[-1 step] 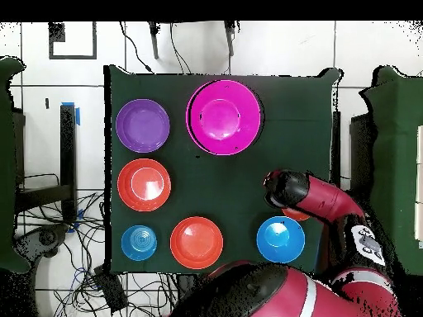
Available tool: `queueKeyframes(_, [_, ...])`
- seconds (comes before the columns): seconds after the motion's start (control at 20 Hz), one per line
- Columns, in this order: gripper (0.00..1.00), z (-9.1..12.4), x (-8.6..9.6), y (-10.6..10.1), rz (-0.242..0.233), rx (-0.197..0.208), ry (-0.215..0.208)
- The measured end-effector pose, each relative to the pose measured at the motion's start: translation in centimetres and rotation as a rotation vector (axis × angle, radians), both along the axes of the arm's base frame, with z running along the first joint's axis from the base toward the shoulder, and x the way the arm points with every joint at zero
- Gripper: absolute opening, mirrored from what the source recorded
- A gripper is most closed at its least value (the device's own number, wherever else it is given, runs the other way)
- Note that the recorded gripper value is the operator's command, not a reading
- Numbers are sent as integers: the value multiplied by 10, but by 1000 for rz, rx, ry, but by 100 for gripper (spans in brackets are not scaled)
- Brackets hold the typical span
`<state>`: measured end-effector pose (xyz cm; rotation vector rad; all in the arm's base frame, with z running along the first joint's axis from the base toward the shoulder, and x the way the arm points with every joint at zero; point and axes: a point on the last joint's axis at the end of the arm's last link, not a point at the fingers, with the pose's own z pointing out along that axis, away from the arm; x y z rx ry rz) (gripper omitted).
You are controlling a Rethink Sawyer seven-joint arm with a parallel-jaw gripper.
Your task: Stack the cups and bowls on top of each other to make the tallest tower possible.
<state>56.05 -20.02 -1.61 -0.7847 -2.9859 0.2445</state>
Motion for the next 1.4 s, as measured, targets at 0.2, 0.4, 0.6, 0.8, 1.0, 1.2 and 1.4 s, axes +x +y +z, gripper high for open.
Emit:
queueKeyframes(0.2, [100,-4,-3,1,4,-8,-22])
queueKeyframes(0.4, [100,-4,-6,2,2,-9,-24])
queueKeyframes(0.6, [100,-3,-11,0,-6,-5,-18])
queueKeyframes(0.8, [100,-3,-20,-1,-19,3,-7])
queueKeyframes(1.0, [100,-3,-26,-4,-30,7,0])
queueKeyframes(1.2, [100,-3,-30,-10,-43,9,2])
queueKeyframes(1.4, [100,0,-31,-15,-52,7,-1])
